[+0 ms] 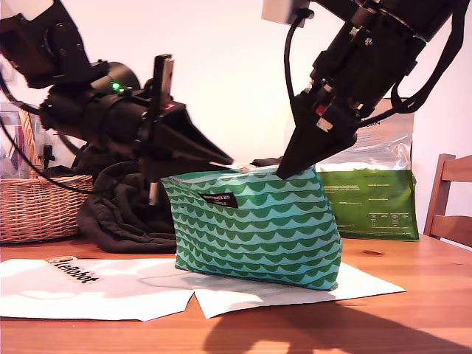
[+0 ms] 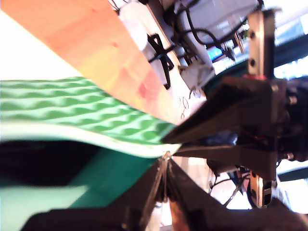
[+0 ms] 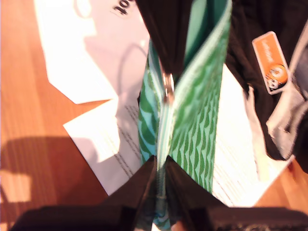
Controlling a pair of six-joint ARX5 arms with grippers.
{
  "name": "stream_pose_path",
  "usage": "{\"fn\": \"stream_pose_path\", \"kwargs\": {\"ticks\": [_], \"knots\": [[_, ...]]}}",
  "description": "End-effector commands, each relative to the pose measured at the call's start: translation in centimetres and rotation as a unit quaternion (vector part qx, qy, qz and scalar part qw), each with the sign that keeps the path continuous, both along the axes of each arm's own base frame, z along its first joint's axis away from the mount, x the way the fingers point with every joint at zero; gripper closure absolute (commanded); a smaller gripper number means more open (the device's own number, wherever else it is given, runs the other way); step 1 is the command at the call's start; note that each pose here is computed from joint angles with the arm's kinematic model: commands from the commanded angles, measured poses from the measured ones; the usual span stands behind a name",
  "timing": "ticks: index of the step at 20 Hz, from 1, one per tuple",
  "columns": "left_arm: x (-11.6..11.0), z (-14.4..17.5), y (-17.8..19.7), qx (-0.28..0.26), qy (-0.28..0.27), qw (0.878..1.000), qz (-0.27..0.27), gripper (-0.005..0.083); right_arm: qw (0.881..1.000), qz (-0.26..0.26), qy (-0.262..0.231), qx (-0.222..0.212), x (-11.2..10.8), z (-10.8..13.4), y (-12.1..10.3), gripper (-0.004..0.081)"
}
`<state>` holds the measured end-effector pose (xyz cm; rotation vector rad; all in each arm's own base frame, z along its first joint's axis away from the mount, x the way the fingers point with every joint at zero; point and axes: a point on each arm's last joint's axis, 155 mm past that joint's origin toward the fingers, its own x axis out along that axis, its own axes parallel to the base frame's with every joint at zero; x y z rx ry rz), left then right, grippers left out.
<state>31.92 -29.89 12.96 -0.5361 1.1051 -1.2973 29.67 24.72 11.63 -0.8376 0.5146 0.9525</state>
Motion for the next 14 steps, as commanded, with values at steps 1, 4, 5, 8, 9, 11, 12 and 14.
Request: {"fn": "stream_pose_path", "kwargs": {"ticks": [1, 4, 5, 8, 9, 11, 12, 14], "knots": [[0.9, -0.1, 0.8, 0.001, -0.006, 1.000, 0.011, 0.0797, 1.000, -0.005, 0.013, -0.018, -0.3, -1.4, -0.6, 0.0781], [1.9, 0.3, 1.9, 0.000, -0.013, 1.000, 0.028, 0.0797, 0.999, -0.020, 0.013, -0.032, 0.0, -1.7, -1.4, 0.0781], [2.2, 0.5, 2.4, -0.001, -0.017, 0.999, 0.034, 0.0797, 0.999, -0.022, 0.013, -0.034, 0.0, -1.8, -1.6, 0.0781], [3.5, 1.3, 4.1, -0.004, -0.028, 0.998, 0.059, 0.0797, 0.998, -0.037, 0.011, -0.044, 0.4, -1.9, -2.4, 0.0781], [4.0, 1.6, 4.8, -0.005, -0.032, 0.997, 0.068, 0.0797, 0.998, -0.041, 0.010, -0.048, 0.5, -2.0, -2.7, 0.0781], [4.8, 1.9, 6.0, -0.006, -0.036, 0.996, 0.085, 0.0797, 0.997, -0.047, 0.007, -0.053, 0.8, -2.0, -3.0, 0.0781], [5.2, 2.0, 6.6, -0.006, -0.037, 0.995, 0.093, 0.0797, 0.997, -0.053, 0.003, -0.058, 1.0, -2.0, -3.2, 0.0781], [5.9, 2.1, 7.5, -0.006, -0.039, 0.994, 0.105, 0.0797, 0.997, -0.057, 0.000, -0.061, 1.1, -1.9, -3.4, 0.0781]]}}
